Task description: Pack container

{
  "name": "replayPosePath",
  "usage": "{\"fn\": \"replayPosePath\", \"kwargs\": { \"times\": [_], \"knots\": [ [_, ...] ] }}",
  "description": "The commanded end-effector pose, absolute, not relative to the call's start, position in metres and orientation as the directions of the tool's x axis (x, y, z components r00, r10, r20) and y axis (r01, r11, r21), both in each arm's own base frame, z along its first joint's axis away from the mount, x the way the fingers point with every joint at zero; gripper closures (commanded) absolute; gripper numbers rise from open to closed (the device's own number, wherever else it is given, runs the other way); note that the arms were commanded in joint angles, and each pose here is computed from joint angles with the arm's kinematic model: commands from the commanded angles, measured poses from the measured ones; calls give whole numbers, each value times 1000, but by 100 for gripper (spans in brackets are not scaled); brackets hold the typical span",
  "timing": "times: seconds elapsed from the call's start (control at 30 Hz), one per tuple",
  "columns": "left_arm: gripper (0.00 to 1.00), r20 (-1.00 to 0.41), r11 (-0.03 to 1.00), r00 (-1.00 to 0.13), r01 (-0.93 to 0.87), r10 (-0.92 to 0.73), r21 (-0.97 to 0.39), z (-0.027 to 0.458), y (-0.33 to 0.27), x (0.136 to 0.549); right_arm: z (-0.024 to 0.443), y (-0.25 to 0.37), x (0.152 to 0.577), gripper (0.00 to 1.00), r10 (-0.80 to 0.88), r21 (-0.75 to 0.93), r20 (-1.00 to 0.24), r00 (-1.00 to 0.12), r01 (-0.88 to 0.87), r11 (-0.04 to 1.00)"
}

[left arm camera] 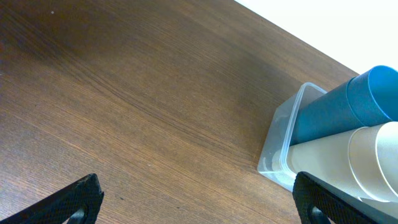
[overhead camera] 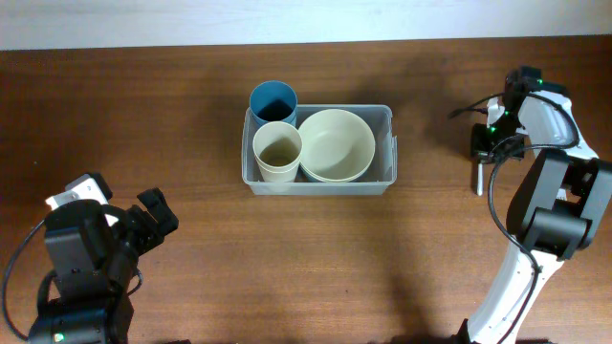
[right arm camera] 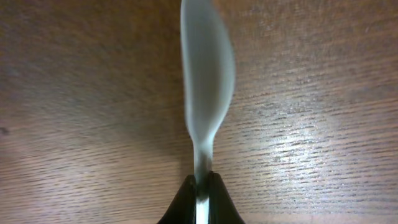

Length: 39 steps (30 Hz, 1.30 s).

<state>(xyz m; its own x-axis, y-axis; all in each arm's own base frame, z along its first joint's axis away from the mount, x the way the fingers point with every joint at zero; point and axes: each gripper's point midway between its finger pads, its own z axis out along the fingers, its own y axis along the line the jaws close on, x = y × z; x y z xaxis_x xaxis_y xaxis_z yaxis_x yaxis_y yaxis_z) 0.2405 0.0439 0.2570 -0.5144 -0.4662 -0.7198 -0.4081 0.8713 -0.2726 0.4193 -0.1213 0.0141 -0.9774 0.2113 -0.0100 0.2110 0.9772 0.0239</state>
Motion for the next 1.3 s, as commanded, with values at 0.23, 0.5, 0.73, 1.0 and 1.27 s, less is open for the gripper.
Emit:
{"fn": "replayPosePath", "kwargs": {
  "times": [0.23, 0.5, 0.73, 1.0, 1.27],
  "knots": [
    [0, -715, 866, -512, -414, -477, -281, 255, 44, 240, 15, -115, 428, 96, 212, 50, -19, -977, 211, 976],
    [0, -715, 866, -512, -414, -477, -281, 255, 44, 240, 13, -117, 427, 96, 208, 38, -18, -978, 207, 978],
    [0, -715, 866, -512, -414, -477, -282, 255, 44, 240, 0, -116, 423, 93, 208, 39, -13, -978, 207, 978],
    [1, -715, 866, -512, -414, -477, -281, 255, 44, 240, -2, -119, 423, 88, 214, 38, -18, -977, 213, 976],
    [0, -715, 866, -512, -414, -477, -282, 255, 44, 240, -14, -125, 418, 82, 234, 52, 9, -972, 235, 971]
  ]
}}
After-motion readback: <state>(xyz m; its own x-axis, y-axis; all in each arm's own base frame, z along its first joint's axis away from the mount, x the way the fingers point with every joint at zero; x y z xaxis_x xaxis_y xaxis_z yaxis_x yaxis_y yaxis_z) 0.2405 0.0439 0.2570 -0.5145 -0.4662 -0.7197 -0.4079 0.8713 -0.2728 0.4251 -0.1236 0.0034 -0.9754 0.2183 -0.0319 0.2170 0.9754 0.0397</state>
